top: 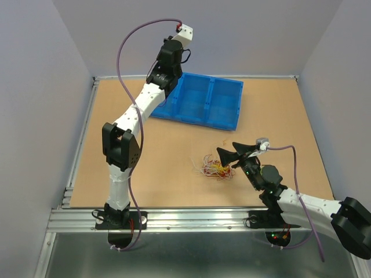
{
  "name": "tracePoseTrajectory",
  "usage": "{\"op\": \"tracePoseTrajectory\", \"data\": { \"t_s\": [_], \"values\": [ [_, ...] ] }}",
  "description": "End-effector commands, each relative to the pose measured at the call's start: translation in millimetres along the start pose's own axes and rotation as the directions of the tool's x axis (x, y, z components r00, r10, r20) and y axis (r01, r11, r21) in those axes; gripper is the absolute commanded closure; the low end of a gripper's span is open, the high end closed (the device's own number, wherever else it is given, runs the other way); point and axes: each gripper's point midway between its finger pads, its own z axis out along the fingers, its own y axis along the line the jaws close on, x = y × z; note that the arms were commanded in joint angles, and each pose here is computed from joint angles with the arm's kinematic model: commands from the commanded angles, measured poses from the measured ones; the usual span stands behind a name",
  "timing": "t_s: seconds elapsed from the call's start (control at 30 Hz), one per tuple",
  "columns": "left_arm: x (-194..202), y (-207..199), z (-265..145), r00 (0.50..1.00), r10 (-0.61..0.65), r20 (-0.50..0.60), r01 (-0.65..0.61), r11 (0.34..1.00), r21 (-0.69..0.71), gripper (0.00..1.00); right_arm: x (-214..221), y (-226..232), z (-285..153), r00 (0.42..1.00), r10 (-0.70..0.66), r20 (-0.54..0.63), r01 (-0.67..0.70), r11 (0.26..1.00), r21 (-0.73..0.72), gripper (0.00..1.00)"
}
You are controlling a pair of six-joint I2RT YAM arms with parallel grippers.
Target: Untangle the cables
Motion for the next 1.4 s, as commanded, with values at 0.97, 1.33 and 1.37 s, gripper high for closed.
{"op": "tracePoseTrajectory", "data": {
  "t_s": [0.97, 1.33, 1.37],
  "values": [
    [194, -98, 13, 0.938, -0.015, -0.347, 0.141, 0.929, 0.342, 1.0, 18, -16, -21, 0.999, -0.032, -0.033, 0.033, 0.999, 0.02, 0.05],
    [255, -132, 29, 0.862, 0.02, -0.507, 0.239, 0.866, 0.44, 1.0, 27, -15, -18, 0.996, -0.042, -0.076, 0.043, 0.999, 0.015, 0.05],
    [252, -131, 29, 0.869, 0.009, -0.495, 0.243, 0.863, 0.443, 1.0, 29, -16, -18, 0.995, -0.045, -0.084, 0.046, 0.999, 0.018, 0.05]
  ]
}}
